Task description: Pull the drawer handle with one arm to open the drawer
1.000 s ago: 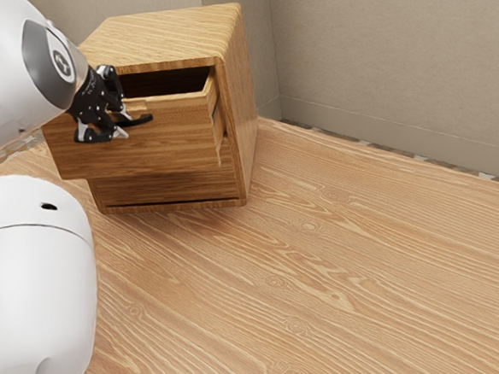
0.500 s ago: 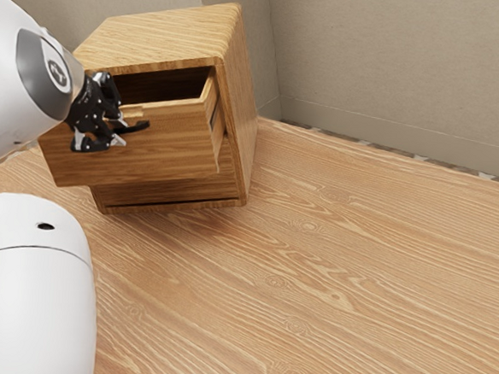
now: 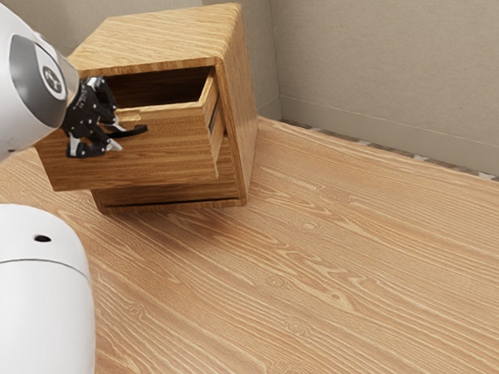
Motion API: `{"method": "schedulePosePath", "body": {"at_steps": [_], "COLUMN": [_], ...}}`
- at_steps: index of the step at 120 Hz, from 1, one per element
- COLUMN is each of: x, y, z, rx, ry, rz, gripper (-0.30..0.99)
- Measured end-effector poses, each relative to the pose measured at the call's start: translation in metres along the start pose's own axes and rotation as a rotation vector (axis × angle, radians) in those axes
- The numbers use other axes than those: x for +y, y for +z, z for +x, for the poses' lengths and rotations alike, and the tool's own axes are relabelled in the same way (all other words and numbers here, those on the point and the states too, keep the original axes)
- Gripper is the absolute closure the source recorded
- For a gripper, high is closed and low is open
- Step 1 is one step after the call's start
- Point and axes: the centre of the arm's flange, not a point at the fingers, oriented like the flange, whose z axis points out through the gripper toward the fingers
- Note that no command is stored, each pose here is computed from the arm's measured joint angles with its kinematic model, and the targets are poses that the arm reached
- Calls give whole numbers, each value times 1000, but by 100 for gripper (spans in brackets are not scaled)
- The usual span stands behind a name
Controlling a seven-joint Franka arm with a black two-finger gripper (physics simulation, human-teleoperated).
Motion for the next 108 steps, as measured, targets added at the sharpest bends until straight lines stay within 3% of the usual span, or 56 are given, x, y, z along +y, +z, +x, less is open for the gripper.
{"method": "schedulePosePath", "body": {"at_steps": [108], "x": [-21], "y": [-14], "z": [4], "rx": [19], "ry": [-22], "rz": [2], "gripper": [65]}}
